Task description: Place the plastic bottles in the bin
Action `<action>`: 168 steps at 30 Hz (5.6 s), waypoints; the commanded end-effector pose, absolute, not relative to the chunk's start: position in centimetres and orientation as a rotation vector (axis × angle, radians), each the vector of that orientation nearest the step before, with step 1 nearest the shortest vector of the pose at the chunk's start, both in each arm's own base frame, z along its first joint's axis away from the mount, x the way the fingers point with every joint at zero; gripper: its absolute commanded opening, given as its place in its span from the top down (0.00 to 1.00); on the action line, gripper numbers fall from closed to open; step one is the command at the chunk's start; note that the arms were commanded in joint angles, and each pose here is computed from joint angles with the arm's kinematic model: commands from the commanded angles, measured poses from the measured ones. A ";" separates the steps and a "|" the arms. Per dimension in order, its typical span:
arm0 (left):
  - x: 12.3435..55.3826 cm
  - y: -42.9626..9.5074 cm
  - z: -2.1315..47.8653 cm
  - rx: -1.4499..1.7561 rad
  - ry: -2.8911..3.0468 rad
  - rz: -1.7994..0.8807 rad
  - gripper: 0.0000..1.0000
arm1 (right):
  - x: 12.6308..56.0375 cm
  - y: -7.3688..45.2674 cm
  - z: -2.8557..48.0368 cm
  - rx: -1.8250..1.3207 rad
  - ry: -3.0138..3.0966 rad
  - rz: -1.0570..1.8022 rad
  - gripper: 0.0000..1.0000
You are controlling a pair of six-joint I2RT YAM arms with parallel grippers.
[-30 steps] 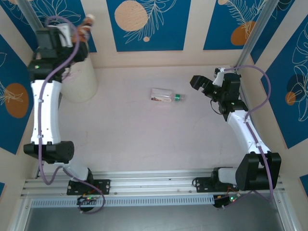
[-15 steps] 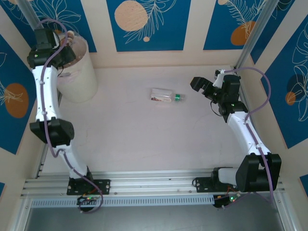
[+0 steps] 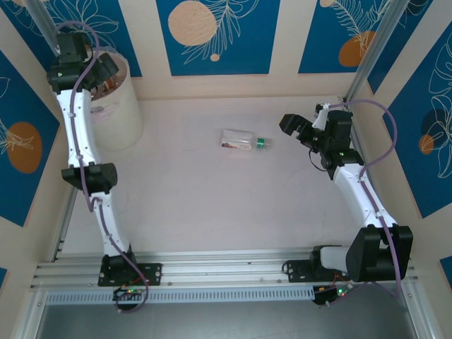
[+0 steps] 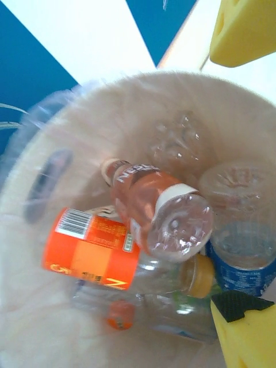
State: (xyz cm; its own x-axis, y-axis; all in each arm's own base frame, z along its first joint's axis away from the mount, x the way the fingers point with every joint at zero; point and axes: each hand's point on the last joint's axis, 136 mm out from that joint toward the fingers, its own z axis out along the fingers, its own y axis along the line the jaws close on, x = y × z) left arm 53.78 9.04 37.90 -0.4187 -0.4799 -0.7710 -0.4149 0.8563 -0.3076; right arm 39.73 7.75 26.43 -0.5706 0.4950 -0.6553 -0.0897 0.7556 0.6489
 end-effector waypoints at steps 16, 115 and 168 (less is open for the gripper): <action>49.4 -13.1 40.4 0.193 2.160 -0.306 0.00 | 39.5 9.6 23.2 0.068 2.122 0.809 0.01; 42.6 -23.7 22.3 -0.136 1.989 -1.259 0.72 | 27.3 28.2 17.0 -1.205 1.830 0.760 0.01; 44.4 8.2 49.9 -0.174 1.702 0.430 1.00 | 33.2 11.7 27.9 -0.038 1.808 0.715 0.01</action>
State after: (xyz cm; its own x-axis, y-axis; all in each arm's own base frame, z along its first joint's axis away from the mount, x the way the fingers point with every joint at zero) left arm 43.99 8.42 51.45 -0.0843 0.1439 -0.9860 -0.4114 0.8962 0.1659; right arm 32.93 11.27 27.58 -0.3606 0.3126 -0.8788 -0.3535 0.8261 0.4389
